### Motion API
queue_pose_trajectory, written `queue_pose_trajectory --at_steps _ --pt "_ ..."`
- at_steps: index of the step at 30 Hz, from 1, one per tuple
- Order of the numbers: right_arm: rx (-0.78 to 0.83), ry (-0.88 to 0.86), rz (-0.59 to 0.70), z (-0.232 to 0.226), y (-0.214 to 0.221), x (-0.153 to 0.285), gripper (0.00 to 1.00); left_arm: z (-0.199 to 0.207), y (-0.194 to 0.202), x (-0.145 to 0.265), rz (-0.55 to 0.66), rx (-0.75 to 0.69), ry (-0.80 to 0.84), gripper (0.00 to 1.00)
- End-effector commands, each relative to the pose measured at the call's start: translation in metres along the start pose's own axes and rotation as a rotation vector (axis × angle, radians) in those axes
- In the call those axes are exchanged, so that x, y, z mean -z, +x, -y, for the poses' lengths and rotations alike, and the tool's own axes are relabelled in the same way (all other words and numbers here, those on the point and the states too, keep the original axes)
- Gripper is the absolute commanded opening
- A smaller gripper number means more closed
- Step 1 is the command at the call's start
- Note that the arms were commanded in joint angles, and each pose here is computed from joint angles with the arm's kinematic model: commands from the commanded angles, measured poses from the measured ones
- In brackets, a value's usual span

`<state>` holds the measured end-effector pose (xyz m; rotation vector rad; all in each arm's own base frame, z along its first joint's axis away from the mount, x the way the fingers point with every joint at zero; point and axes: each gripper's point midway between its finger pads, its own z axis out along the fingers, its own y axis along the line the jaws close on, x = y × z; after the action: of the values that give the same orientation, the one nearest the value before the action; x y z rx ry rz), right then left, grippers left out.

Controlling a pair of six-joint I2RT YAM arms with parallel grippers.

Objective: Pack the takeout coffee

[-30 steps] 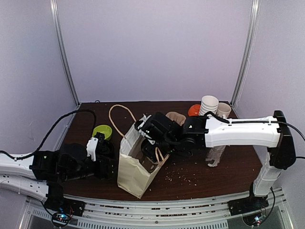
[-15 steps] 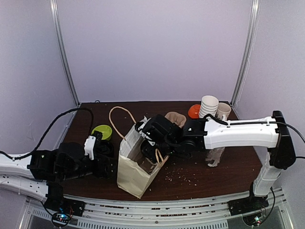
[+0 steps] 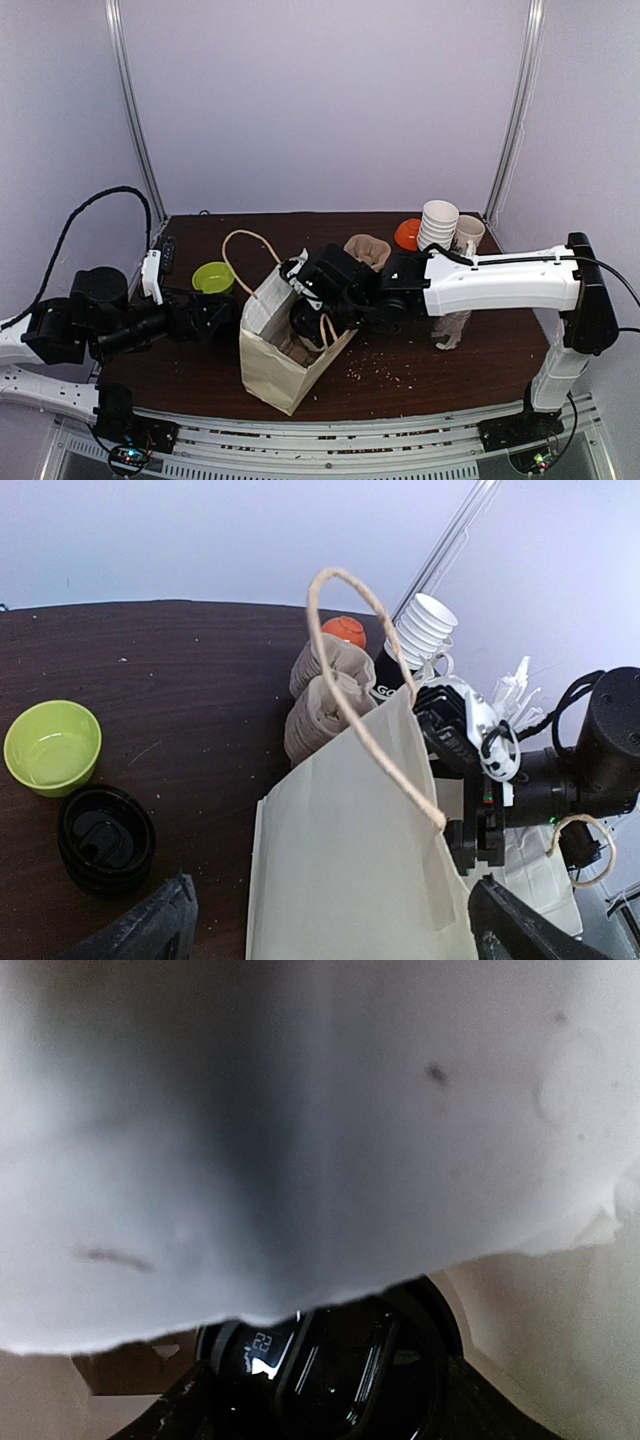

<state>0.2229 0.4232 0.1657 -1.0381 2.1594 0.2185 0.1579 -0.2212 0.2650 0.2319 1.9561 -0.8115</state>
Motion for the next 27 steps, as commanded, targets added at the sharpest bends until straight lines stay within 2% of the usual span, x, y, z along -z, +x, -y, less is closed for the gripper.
queue_pose_trajectory --at_steps 1,9,15,19,23,27 --pt "0.031 0.002 -0.151 -0.004 0.048 -0.023 0.39 0.018 -0.023 0.000 0.047 -0.030 0.034 0.99" --pt "0.029 0.003 -0.158 -0.004 0.047 -0.024 0.39 0.044 -0.022 -0.016 -0.002 -0.110 0.085 0.98" --pt "0.026 -0.006 -0.161 -0.006 0.048 -0.024 0.39 0.050 -0.012 -0.030 -0.044 -0.139 0.078 0.98" --pt "0.026 -0.015 -0.163 -0.008 0.049 -0.024 0.39 0.051 -0.010 -0.039 -0.058 -0.146 0.076 0.95" --pt "0.025 -0.030 -0.152 -0.010 0.046 -0.020 0.39 0.053 -0.012 -0.045 -0.059 -0.148 0.082 0.82" --pt "0.015 -0.046 -0.124 -0.011 0.037 -0.011 0.40 0.053 -0.012 -0.051 -0.063 -0.155 0.085 0.59"
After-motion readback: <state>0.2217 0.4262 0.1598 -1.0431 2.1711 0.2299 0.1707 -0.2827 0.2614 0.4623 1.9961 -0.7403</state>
